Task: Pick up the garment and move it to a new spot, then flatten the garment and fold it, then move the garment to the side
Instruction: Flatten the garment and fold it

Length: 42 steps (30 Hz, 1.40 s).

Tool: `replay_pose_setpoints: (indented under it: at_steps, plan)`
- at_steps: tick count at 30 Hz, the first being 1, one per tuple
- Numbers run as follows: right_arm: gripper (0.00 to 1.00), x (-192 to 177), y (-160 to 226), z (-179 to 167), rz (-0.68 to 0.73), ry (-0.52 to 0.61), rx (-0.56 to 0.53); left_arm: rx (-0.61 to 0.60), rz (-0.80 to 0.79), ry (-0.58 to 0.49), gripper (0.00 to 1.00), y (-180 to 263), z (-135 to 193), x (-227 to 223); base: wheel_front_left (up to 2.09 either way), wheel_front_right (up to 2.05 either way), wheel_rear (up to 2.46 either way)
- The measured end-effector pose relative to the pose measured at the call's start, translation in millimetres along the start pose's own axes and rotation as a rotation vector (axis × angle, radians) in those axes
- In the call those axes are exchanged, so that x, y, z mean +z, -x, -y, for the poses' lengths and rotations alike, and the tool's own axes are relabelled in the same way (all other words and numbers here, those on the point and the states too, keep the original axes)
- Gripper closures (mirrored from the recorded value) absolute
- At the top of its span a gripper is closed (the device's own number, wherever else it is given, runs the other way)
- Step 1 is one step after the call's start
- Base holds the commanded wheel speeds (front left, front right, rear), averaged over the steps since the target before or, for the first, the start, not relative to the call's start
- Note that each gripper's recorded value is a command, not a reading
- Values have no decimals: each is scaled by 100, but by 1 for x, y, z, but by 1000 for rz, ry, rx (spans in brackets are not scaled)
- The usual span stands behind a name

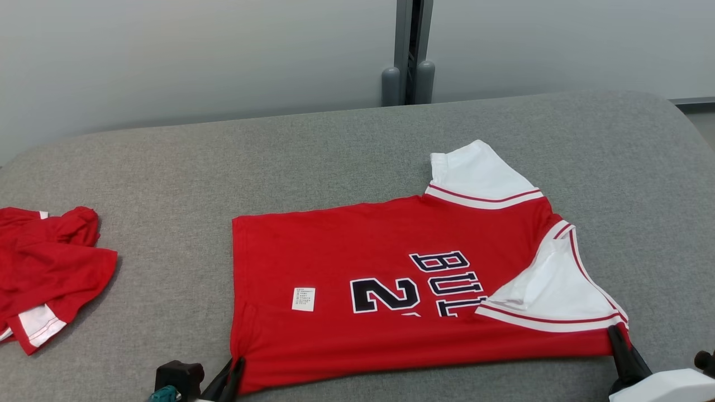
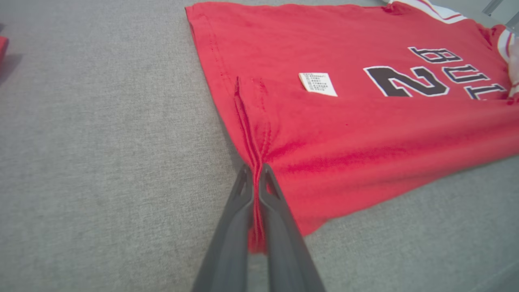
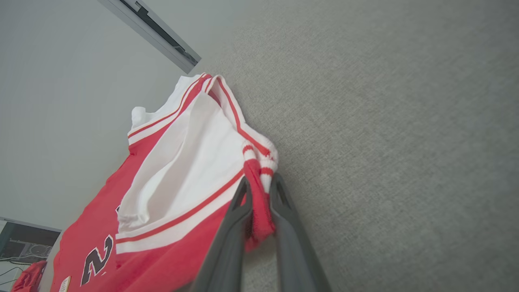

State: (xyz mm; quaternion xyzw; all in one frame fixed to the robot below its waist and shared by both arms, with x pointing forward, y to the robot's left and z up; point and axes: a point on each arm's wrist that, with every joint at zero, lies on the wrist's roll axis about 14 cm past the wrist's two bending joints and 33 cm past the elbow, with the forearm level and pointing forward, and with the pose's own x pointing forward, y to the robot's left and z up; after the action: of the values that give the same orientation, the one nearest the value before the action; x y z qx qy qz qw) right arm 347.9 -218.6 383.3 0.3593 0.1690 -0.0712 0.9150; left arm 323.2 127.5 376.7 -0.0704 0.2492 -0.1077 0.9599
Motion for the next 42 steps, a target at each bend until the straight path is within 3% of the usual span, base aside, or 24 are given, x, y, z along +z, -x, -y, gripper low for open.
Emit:
replay_pose_setpoints:
  at_steps: [6, 7, 8, 9, 10, 11, 19, 28, 36, 42]
  plan:
    - [100, -2, 8, 3, 0, -13, -7, 12, -3, 13, 100, 8, 0, 0, 0, 0, 0]
    - [94, -3, 9, 5, -1, -18, -13, 10, -11, 15, 100, 9, 1, -2, 0, 0, 0]
    - [76, -3, 10, 6, -4, -19, -18, 7, -14, 16, 100, 10, 2, -3, 0, 0, 0]
    - [0, -2, 11, 8, 5, -27, -23, 6, -18, 18, 90, 11, 4, -3, 0, 0, 0]
    - [0, -1, 12, 9, 7, -37, -30, 7, -21, 19, 55, 12, 4, -4, 0, 0, 0]
    - [0, 1, 12, 11, 14, -41, -36, 9, -30, 21, 0, 13, 4, -6, 0, 0, 0]
    - [0, 39, 4, 3, 118, -61, -13, 56, -15, 35, 0, 14, -5, 7, 0, 0, 0]
    - [0, 84, -10, -46, 255, 122, 136, 85, 212, 67, 0, -7, -12, 71, 0, 0, 0]
    - [0, 92, -18, -68, 296, 224, 196, 86, 279, 92, 0, -35, -12, 92, 0, 0, 0]
    - [0, 82, -30, -72, 265, 241, 195, 94, 216, 9, 0, -69, -21, 86, 0, 0, 0]
